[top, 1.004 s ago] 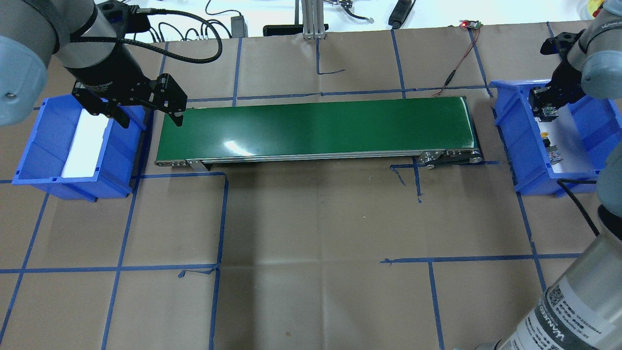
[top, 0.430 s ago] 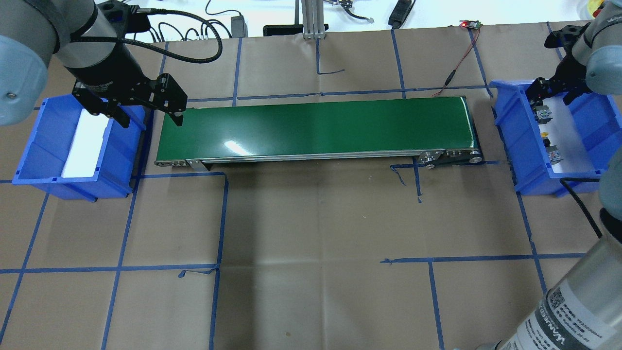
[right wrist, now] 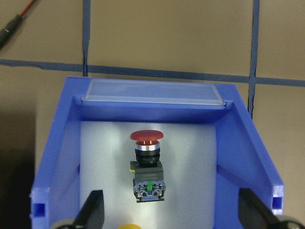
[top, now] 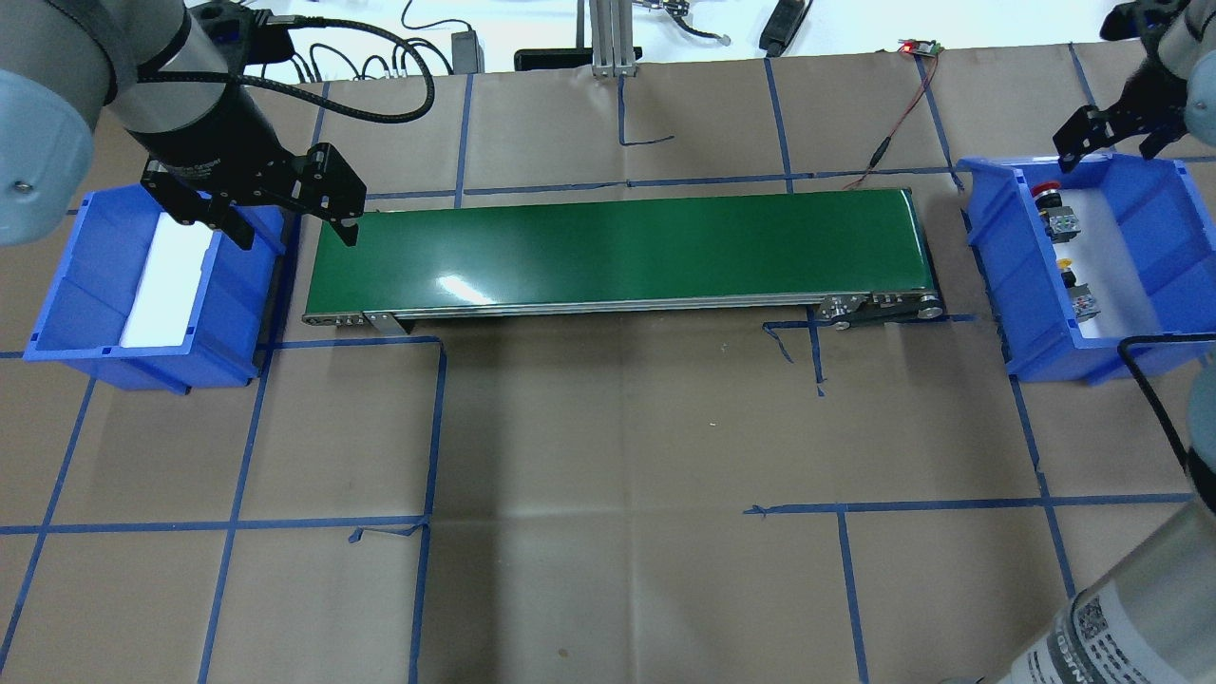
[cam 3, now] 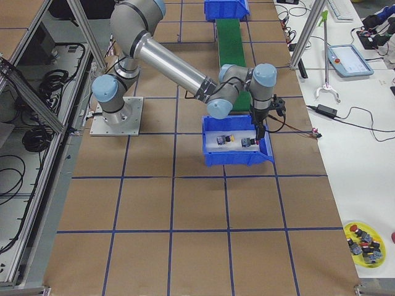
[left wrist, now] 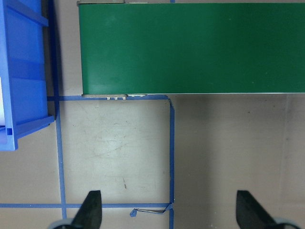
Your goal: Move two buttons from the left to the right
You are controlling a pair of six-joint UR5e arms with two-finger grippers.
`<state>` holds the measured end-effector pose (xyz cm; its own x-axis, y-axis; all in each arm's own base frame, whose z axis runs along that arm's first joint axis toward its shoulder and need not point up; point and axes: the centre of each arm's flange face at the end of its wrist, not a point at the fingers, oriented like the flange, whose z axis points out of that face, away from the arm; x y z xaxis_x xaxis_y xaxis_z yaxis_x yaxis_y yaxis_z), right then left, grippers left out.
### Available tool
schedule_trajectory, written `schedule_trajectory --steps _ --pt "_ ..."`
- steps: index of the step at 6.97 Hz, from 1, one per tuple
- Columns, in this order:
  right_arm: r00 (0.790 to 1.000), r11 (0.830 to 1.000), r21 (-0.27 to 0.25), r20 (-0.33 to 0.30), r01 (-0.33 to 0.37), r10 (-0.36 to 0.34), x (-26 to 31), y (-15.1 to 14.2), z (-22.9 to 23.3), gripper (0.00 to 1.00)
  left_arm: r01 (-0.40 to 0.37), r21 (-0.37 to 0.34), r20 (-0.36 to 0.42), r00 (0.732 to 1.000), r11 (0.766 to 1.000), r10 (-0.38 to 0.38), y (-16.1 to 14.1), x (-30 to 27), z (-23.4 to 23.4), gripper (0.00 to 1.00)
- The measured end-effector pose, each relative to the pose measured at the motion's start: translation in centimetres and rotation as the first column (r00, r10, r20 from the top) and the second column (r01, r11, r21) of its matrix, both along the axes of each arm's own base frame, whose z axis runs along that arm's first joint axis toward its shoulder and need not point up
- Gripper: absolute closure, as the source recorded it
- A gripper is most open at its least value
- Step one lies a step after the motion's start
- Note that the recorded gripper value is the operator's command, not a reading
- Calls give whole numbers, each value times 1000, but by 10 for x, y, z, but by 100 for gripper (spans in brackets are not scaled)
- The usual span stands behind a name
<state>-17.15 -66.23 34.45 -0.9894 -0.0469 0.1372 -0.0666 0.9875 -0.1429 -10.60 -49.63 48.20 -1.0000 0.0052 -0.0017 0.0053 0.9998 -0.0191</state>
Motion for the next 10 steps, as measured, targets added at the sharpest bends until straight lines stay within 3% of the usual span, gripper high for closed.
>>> schedule_trajectory --steps 2,4,5,6,8,10 --pt "998 997 -49 19 60 -59 67 13 59 0 0 0 0 1000 1000 0 0 0 0 0" --pt "990 990 -58 66 127 -123 169 46 116 0 0 0 0 1000 1000 0 0 0 0 0" --pt "988 991 -36 85 129 -126 225 67 134 0 0 0 0 1000 1000 0 0 0 0 0" --pt "990 994 20 92 109 -110 271 90 140 0 1 0 0 1000 1000 -1 0 0 0 0" --pt "987 984 126 87 123 -134 308 129 149 0 1 0 0 1000 1000 -1 0 -1 0 0" --pt "988 979 168 82 116 -131 327 159 155 0 2 0 1 1000 1000 -2 1 -1 0 0"
